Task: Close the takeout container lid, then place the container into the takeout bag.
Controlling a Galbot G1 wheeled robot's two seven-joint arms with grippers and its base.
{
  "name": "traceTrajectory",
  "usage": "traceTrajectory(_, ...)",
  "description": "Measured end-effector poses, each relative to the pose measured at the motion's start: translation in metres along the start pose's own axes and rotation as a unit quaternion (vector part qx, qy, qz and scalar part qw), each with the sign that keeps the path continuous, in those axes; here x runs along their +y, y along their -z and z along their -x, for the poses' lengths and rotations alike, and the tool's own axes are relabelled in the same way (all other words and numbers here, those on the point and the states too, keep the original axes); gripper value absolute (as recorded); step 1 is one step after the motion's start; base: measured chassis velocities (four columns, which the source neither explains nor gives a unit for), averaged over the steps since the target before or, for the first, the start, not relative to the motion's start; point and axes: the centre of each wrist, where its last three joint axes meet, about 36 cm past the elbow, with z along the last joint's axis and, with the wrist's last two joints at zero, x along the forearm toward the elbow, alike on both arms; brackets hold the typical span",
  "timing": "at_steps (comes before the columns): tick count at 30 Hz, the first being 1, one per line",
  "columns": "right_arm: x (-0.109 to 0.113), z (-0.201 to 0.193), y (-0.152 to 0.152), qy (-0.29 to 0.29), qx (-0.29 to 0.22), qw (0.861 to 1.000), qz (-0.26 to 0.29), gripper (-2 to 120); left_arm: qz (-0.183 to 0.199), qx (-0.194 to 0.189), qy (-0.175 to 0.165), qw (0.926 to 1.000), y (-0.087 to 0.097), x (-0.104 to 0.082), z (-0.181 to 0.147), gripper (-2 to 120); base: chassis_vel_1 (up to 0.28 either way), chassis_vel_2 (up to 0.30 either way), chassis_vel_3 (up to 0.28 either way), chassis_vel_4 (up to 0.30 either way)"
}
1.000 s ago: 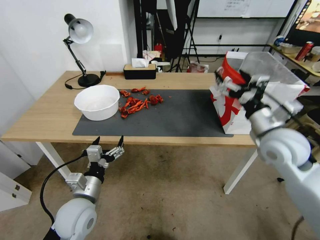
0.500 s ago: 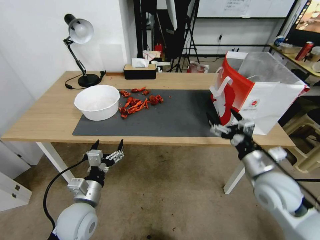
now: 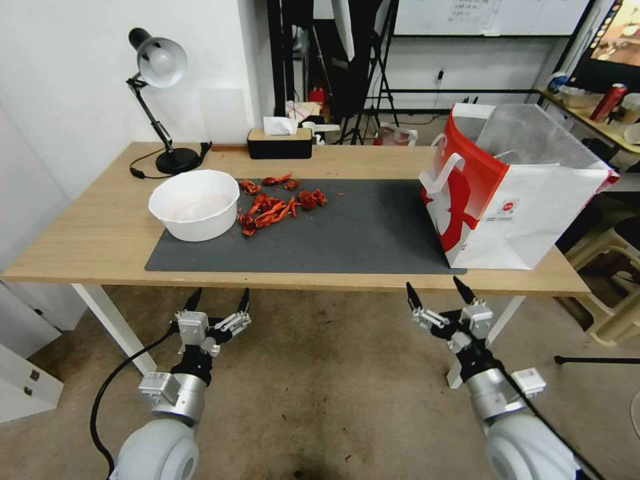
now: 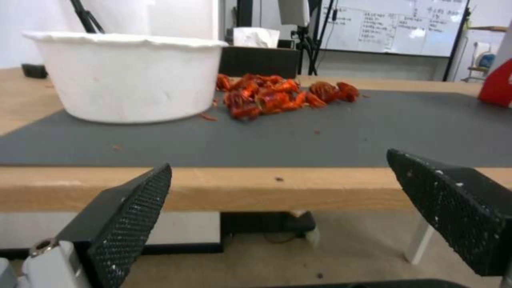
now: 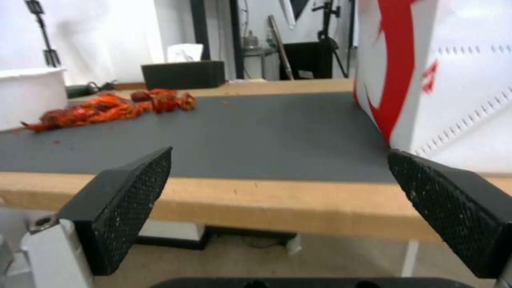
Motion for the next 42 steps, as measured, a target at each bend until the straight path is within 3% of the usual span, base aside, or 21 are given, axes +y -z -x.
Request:
traceTrajectory(6,0.016,-0.011,-0.013,-0.029,0.011,0.999,0.009,100,0.000,0.009,-0.003,1.0000,-0.012,-0.009,-0.007,100,0.000,0.000,0.000,0.000)
traceTrajectory(13,0.019,-0.010,-0.021,-0.039,0.001,0.999,0.018,100,0.000,0.004,-0.006,1.0000,-0.022,-0.015,-0.010,100,0.000,0.000,0.000,0.000)
traceTrajectory(42,0.019,-0.008,-0.022,-0.040,-0.002,0.999,0.020,100,-0.001,0.004,-0.005,1.0000,-0.023,-0.015,-0.010,100,0.000,0.000,0.000,0.000)
